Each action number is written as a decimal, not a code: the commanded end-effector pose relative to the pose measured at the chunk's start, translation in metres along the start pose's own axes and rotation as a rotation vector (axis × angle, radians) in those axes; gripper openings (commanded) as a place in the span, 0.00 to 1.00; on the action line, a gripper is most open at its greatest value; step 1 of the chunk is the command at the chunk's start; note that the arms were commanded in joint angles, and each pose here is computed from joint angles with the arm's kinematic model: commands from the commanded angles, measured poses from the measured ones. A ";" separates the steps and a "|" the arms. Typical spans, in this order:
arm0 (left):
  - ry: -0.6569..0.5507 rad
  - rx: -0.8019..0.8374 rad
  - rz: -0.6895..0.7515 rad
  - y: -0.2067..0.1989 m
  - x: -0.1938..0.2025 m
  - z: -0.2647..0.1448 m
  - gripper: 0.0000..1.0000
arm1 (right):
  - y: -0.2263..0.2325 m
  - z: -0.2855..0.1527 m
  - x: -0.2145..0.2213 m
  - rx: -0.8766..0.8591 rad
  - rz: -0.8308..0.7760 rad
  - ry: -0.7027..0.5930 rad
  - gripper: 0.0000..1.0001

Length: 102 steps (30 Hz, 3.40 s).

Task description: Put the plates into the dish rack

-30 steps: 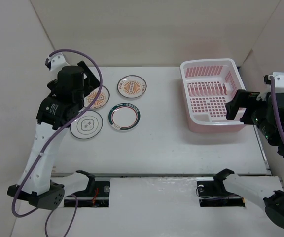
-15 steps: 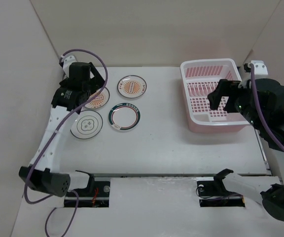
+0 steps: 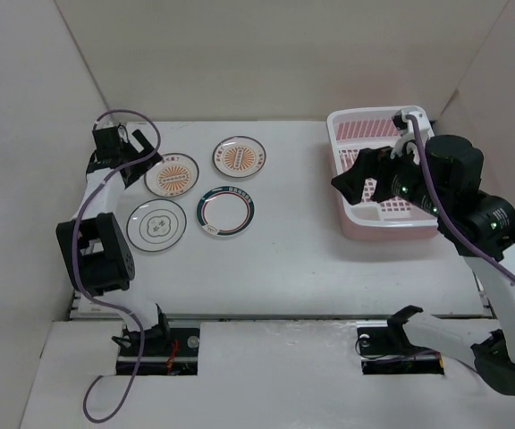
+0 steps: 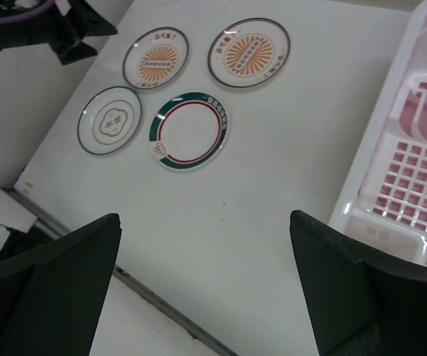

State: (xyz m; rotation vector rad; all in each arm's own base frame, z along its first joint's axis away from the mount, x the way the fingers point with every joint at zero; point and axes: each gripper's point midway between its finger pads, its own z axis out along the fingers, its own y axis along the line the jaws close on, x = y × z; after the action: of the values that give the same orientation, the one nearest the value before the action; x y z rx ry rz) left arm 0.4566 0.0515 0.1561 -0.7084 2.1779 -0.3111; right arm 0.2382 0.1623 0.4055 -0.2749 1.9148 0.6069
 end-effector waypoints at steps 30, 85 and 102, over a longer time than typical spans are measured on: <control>0.086 0.118 0.001 0.050 0.021 0.114 0.49 | 0.049 -0.009 -0.012 -0.246 -0.119 -0.032 1.00; 0.249 0.316 -0.368 -0.171 -0.010 -0.120 0.00 | 0.135 0.253 0.030 -0.069 -0.856 -0.085 0.99; 0.359 0.405 -0.291 -0.211 0.039 -0.150 0.00 | 0.115 0.292 0.060 0.072 -0.897 -0.024 0.77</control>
State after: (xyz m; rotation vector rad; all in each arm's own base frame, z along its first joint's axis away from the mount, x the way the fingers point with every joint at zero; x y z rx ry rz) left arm 0.4097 -0.1484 0.2755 -0.8474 2.3458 -1.0280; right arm 0.3901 0.4164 0.2655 -1.0851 1.6078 -0.0774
